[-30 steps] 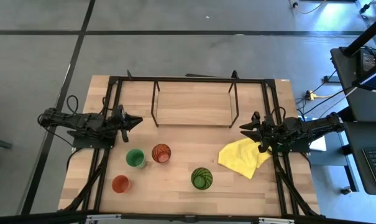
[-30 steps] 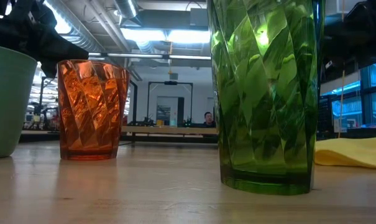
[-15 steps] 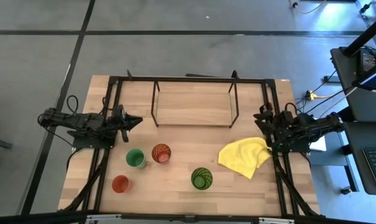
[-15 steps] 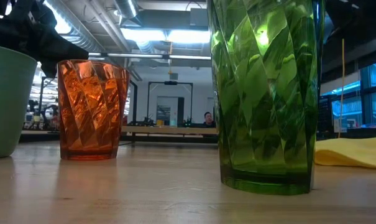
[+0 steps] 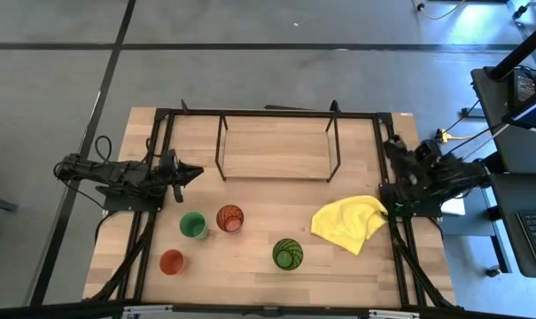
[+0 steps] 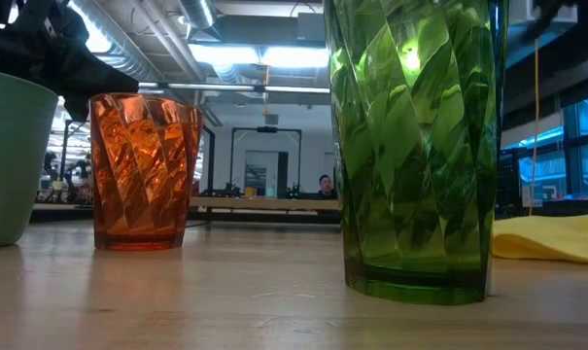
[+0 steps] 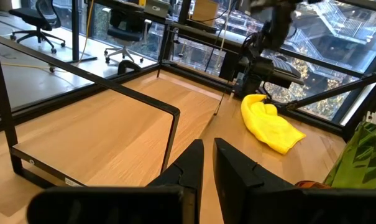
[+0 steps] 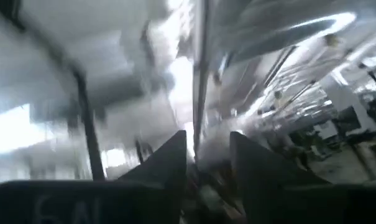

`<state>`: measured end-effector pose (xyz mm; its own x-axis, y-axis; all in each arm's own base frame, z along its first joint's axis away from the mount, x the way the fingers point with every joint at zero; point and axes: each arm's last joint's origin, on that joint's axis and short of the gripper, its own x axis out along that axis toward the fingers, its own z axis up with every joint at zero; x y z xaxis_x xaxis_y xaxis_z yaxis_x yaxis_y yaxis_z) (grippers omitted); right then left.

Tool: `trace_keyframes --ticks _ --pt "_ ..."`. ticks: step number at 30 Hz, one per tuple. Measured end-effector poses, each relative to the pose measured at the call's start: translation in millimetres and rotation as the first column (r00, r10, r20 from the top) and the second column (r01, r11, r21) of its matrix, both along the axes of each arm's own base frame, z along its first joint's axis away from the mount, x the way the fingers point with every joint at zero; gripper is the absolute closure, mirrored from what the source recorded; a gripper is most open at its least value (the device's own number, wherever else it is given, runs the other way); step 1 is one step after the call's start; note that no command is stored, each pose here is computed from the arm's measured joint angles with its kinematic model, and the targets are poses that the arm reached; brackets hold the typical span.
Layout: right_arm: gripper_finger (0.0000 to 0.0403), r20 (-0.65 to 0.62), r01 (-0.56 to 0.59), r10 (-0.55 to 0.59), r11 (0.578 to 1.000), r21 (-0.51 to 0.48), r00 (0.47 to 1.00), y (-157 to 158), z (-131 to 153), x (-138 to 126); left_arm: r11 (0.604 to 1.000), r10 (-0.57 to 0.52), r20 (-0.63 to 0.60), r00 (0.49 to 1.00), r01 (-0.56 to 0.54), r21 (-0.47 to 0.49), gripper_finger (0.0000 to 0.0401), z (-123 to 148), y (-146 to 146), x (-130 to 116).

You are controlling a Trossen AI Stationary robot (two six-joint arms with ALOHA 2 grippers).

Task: Stack small to large cups/mugs on shelf
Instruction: Put the light green cup on the shelf

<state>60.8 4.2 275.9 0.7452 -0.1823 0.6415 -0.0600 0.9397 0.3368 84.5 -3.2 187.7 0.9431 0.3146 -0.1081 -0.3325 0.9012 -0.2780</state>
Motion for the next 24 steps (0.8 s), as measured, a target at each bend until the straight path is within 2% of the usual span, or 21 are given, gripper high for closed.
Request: trace_keyframes --ticks 2,4,5,7,10,12,13,15,17,21,24 --pt "0.0279 -0.151 0.063 -0.083 0.989 -0.131 0.985 -1 26 -2 1.0 0.0 0.001 1.0 0.0 0.0 0.0371 0 0 0" --pt "0.0279 -0.334 0.135 -0.191 0.974 -0.183 0.923 -4 54 -4 1.0 0.0 0.0 1.0 0.0 0.0 0.0371 0 0 0" --pt "0.0279 -0.443 0.166 -0.238 0.967 -0.196 0.864 -5 65 -3 1.0 0.0 0.001 1.0 0.0 -0.001 0.0371 0 0 0" --pt "0.0279 -0.641 0.184 -0.261 0.965 -0.185 0.722 -6 82 0 1.0 0.0 0.0 1.0 0.0 0.0 0.0371 0 0 0" --pt "0.0279 -0.84 0.161 -0.151 0.984 -0.077 0.52 -3 102 13 1.0 0.0 0.0 1.0 0.0 0.0 0.0371 0 0 0" --pt "0.0279 -0.909 0.154 -0.004 0.986 0.066 0.417 3 110 28 1.0 0.0 0.001 1.0 0.0 0.0 0.0371 0 0 0" --pt "0.0279 -0.92 0.163 0.053 0.979 0.125 0.389 6 114 38 1.0 0.0 0.0 1.0 0.0 0.0 0.0371 0 0 0" --pt "0.0279 -0.913 0.178 0.122 0.963 0.204 0.39 11 126 57 1.0 0.0 0.001 1.0 0.0 0.0 0.0371 0 0 0" --pt "0.0279 -0.903 0.182 0.139 0.956 0.229 0.407 16 136 76 1.0 0.0 0.001 1.0 0.0 0.0 0.0371 0 0 0" --pt "0.0279 -0.868 0.165 0.154 0.952 0.258 0.473 25 153 113 1.0 -0.001 0.0 1.0 0.001 0.0 0.0371 0 0 0" --pt "0.0279 -0.823 0.135 0.162 0.952 0.276 0.544 31 162 139 1.0 0.0 0.0 1.0 0.0 0.0 0.0371 0 0 0"
